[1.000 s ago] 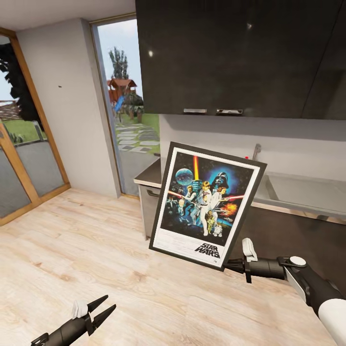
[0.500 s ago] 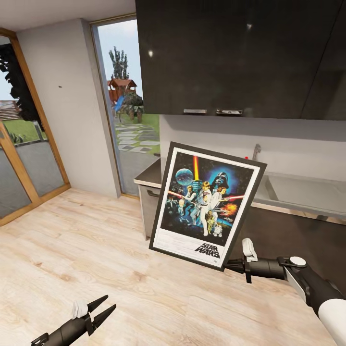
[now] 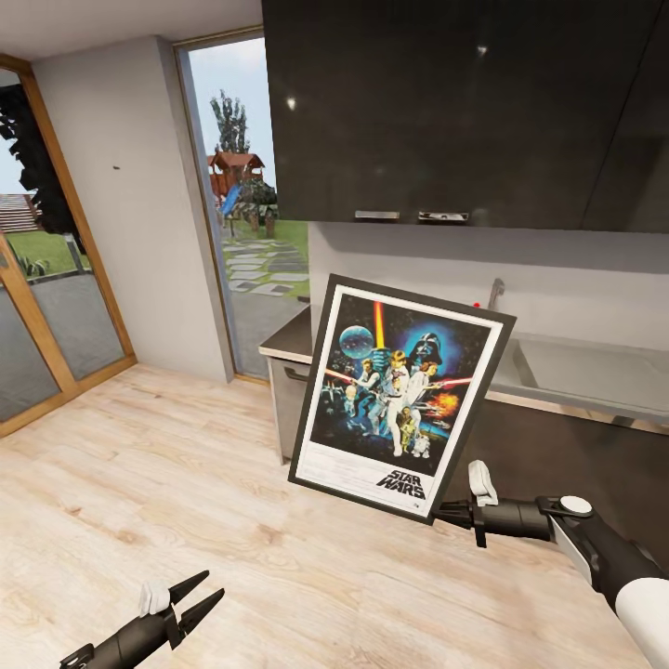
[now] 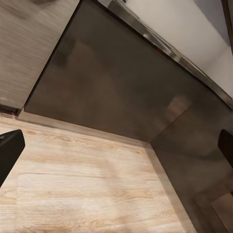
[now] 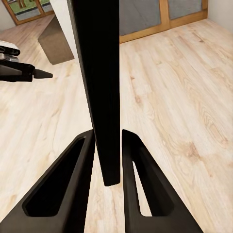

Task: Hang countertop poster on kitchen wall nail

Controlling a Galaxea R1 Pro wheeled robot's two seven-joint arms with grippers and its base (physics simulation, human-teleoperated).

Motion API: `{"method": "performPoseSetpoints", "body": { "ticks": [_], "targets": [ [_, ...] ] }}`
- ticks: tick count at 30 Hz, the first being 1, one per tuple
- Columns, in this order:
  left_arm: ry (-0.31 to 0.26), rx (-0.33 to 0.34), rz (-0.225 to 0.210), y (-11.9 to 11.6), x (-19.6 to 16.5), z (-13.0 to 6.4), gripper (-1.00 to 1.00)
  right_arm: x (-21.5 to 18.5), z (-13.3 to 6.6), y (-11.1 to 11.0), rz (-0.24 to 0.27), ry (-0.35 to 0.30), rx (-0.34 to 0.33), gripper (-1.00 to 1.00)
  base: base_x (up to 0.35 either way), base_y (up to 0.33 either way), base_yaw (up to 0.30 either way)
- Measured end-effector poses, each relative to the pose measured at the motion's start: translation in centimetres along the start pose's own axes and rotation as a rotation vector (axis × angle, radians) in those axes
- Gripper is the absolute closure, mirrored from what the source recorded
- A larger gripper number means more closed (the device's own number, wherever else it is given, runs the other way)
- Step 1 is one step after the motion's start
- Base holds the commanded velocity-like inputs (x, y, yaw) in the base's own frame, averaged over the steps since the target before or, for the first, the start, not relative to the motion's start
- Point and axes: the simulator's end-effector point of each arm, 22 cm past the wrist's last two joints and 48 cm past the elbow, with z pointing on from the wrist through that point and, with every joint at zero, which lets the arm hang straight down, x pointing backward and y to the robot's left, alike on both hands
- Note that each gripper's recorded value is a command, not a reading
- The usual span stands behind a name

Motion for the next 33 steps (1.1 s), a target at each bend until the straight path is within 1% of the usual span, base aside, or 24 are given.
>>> {"method": "performPoseSetpoints", "body": {
  "ticks": [7,10,25,33],
  "targets": [
    [0.000,0.000,0.000,0.00,0.00,0.00,-1.00,0.01,0.00,0.00,0.001,0.000,0.000,1.00,0.008,0.008,0.002],
    [-0.001,0.000,0.000,-0.01,-0.02,-0.02,-1.00,-0.01,0.00,0.02,0.001,0.000,0.000,1.00,0.128,0.142,0.135],
    [-0.001,0.000,0.000,0.00,-0.03,-0.03,-1.00,0.01,0.04,0.02,0.000,0.002,0.000,1.00,0.177,0.221,0.274],
    [-0.001,-0.002,-0.001,0.04,0.01,-0.03,-1.00,0.02,0.22,0.10,0.000,0.002,-0.003,1.00,0.030,0.048,0.291]
  ]
}}
